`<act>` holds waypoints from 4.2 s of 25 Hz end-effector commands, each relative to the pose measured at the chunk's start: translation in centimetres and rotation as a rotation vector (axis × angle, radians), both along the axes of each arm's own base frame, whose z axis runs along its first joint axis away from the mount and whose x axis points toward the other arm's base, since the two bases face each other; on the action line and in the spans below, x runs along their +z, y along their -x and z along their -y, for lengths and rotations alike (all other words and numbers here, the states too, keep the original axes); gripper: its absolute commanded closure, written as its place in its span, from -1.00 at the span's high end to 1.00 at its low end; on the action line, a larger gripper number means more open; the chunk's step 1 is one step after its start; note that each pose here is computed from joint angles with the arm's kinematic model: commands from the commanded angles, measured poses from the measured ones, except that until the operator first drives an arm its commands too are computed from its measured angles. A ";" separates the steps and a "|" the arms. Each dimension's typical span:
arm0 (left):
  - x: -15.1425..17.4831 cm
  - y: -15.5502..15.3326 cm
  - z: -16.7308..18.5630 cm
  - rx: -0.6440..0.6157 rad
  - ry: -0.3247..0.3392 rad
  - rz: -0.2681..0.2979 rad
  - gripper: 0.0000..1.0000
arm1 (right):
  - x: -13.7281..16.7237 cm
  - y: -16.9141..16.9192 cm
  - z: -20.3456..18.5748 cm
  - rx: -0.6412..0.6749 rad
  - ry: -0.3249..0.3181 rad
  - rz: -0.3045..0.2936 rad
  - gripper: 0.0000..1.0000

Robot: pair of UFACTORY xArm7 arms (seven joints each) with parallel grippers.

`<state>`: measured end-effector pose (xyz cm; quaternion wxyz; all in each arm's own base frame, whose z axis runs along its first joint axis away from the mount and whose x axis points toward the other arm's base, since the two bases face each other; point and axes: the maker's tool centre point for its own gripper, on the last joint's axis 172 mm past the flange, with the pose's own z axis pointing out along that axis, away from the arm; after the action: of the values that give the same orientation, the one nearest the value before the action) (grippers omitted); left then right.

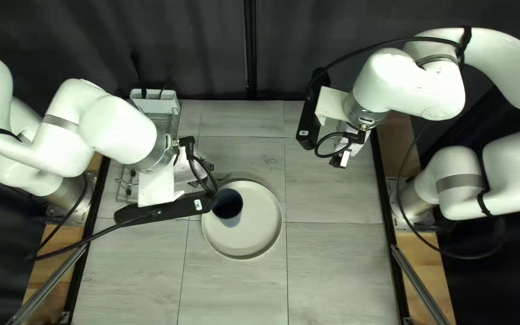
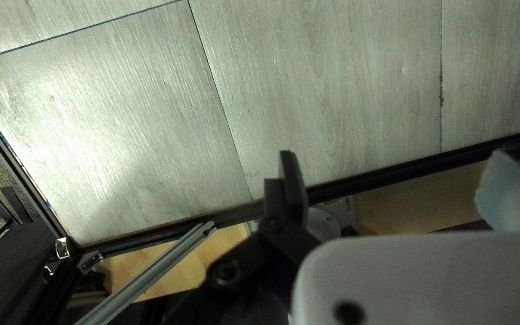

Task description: Pick up and place plate onto table. Place down one fork to the left of the plate. Place spoon and knife to the right of the plate. Place cup above the knife and spoon

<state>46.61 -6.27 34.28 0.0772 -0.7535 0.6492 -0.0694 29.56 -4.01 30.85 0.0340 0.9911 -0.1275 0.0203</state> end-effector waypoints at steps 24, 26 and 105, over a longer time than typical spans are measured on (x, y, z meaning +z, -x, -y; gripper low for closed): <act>-6.9 -2.9 1.4 -0.179 0.189 -0.101 -1.00 | 0.0 0.0 0.0 0.000 0.000 0.000 1.00; -7.6 -2.9 1.3 -0.183 0.188 -0.115 -0.81 | 0.0 0.0 0.0 0.000 0.000 0.000 1.00; -10.6 16.2 -37.1 0.539 -0.168 -0.440 -1.00 | 0.0 0.0 0.0 0.000 0.000 0.000 1.00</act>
<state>29.56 33.18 20.79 -0.0025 -0.8857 0.4329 0.1680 29.56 -4.01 30.85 0.0340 0.9911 -0.1275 0.0202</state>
